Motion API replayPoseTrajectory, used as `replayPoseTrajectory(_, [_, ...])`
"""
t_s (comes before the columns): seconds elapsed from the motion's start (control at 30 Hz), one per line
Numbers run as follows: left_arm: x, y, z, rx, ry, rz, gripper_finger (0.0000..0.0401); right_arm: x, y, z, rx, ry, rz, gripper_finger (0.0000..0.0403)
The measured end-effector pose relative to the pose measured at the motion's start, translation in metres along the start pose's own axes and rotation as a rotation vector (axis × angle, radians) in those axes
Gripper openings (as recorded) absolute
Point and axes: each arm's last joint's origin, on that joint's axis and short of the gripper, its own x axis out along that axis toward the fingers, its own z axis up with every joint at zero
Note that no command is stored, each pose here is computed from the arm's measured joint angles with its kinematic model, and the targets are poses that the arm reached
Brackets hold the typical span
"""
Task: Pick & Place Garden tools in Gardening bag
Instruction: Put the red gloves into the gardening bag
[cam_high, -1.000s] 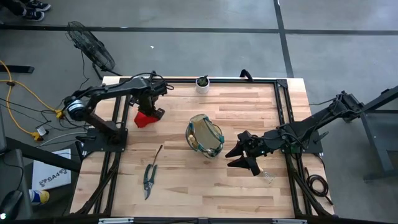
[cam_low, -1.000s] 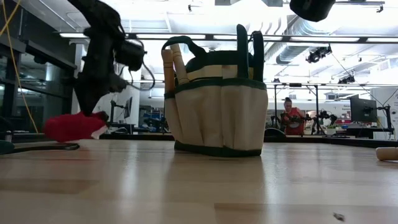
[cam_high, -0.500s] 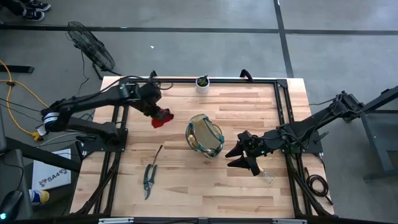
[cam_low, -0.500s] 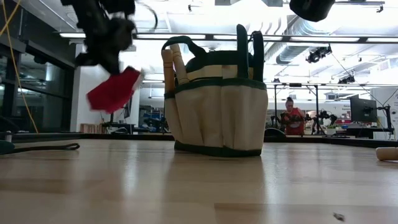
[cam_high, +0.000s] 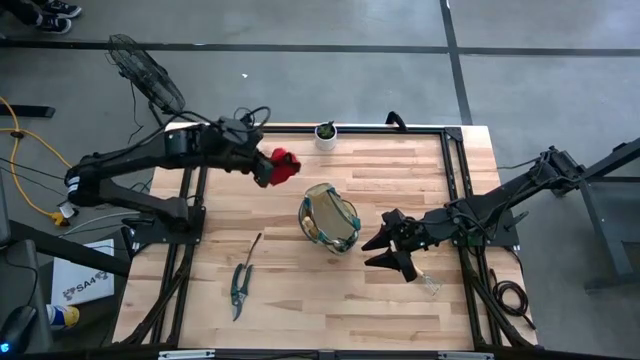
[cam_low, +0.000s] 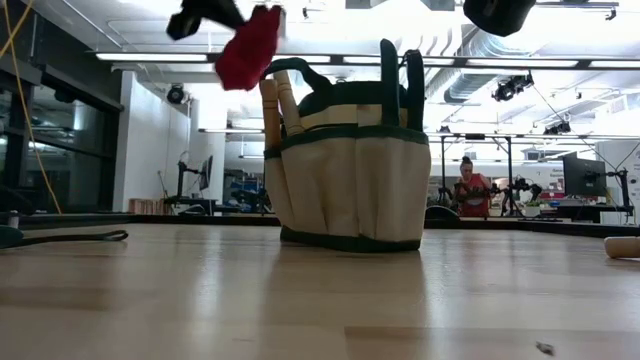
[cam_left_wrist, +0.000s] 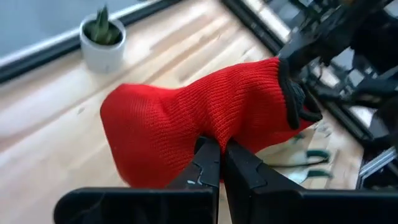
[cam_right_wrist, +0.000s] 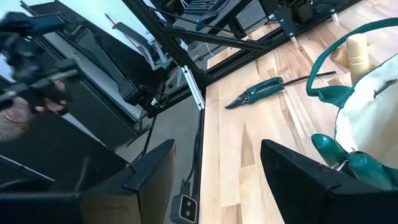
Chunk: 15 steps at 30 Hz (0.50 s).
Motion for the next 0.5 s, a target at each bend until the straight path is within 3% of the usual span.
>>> replayPoseTrajectory(0.23, [0.013, -0.036, 0.018, 0.069, -0.1, -0.139, 0.0, 0.0, 0.0, 0.0, -0.012, -0.006, -0.007, 0.0227])
replayPoseTrajectory(0.5, [0.062, -0.064, 0.008, 0.116, -0.013, -0.256, 0.0, 0.0, -0.001, 0.0, -0.015, -0.014, -0.024, 0.0227])
